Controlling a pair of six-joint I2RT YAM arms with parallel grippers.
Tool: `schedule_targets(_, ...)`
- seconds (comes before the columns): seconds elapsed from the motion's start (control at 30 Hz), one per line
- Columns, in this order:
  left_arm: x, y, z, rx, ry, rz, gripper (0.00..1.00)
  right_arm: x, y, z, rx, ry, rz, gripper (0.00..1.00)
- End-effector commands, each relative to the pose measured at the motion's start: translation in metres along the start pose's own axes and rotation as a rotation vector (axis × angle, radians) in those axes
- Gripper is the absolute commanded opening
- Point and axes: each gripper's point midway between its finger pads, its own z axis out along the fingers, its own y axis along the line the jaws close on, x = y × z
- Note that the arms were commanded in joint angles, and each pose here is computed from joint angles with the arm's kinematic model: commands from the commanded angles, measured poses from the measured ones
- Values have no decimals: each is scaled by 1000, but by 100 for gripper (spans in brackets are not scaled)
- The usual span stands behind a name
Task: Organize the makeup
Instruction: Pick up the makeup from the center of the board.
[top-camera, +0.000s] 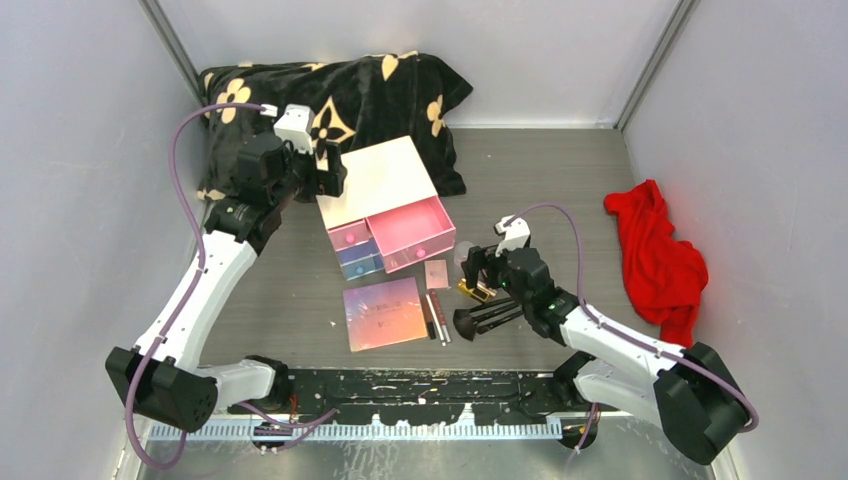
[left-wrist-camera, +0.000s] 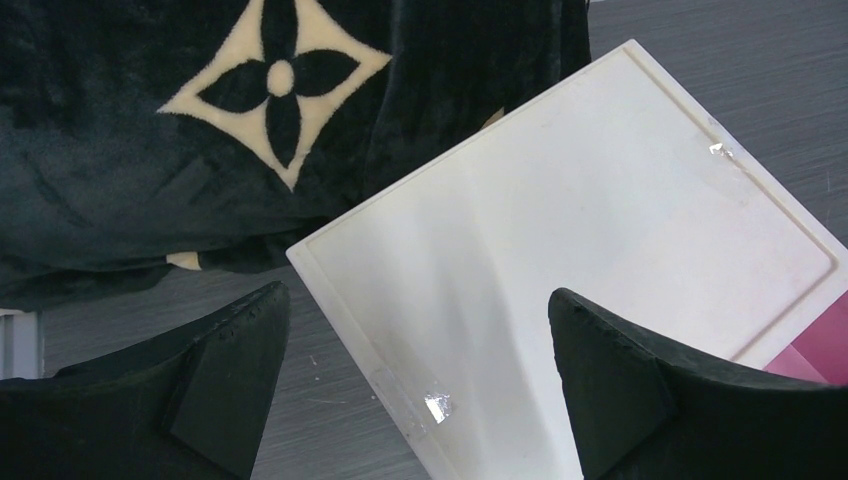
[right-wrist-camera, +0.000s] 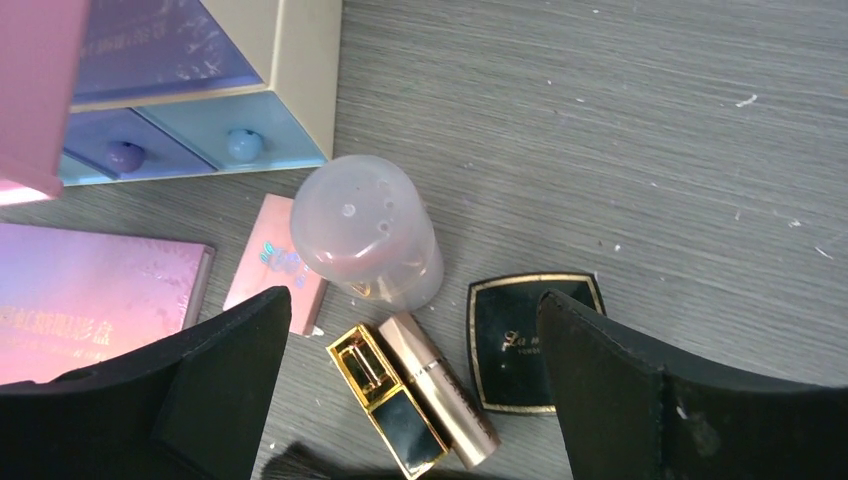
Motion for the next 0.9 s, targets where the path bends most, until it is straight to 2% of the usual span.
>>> schedule_targets(0.0, -22, 1, -7, -2, -86, -9, 100, -19, 11, 9, -52, -83, -11, 97)
schedule_targets(0.5, -20, 3, -8, -11, -81, 14, 100, -24, 27, 44, -96, -104, -9, 97)
schedule_targets(0.6, -19, 4, -7, -12, -75, 20, 100, -23, 27, 48, -91, -107, -3, 93)
schedule_targets(0.67, -17, 4, -6, -13, -68, 22, 100, -23, 27, 49, -91, -109, 2, 87)
schedule_targets(0.87, -15, 4, -6, -13, -64, 23, 100, -23, 24, 49, -73, -101, -11, 44)
